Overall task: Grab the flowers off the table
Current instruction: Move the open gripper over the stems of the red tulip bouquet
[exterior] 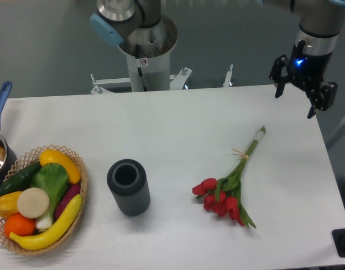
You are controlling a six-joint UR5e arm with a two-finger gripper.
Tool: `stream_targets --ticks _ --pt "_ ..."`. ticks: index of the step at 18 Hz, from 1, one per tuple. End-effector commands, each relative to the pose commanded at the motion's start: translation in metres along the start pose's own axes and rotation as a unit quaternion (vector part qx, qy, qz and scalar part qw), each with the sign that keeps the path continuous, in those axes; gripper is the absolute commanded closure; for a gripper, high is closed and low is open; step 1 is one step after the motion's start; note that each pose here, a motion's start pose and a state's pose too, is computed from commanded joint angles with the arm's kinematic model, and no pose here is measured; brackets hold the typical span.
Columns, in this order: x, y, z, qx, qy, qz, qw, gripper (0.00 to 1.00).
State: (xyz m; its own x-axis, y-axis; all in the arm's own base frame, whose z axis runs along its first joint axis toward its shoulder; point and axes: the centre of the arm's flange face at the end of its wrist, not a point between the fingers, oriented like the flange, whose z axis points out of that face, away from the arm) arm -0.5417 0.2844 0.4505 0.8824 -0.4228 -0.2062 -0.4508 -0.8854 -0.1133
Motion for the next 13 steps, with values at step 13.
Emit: stream_targets --ticks 13 --pt "0.027 -0.011 0.061 0.018 0.013 -0.138 0.9901 0.0"
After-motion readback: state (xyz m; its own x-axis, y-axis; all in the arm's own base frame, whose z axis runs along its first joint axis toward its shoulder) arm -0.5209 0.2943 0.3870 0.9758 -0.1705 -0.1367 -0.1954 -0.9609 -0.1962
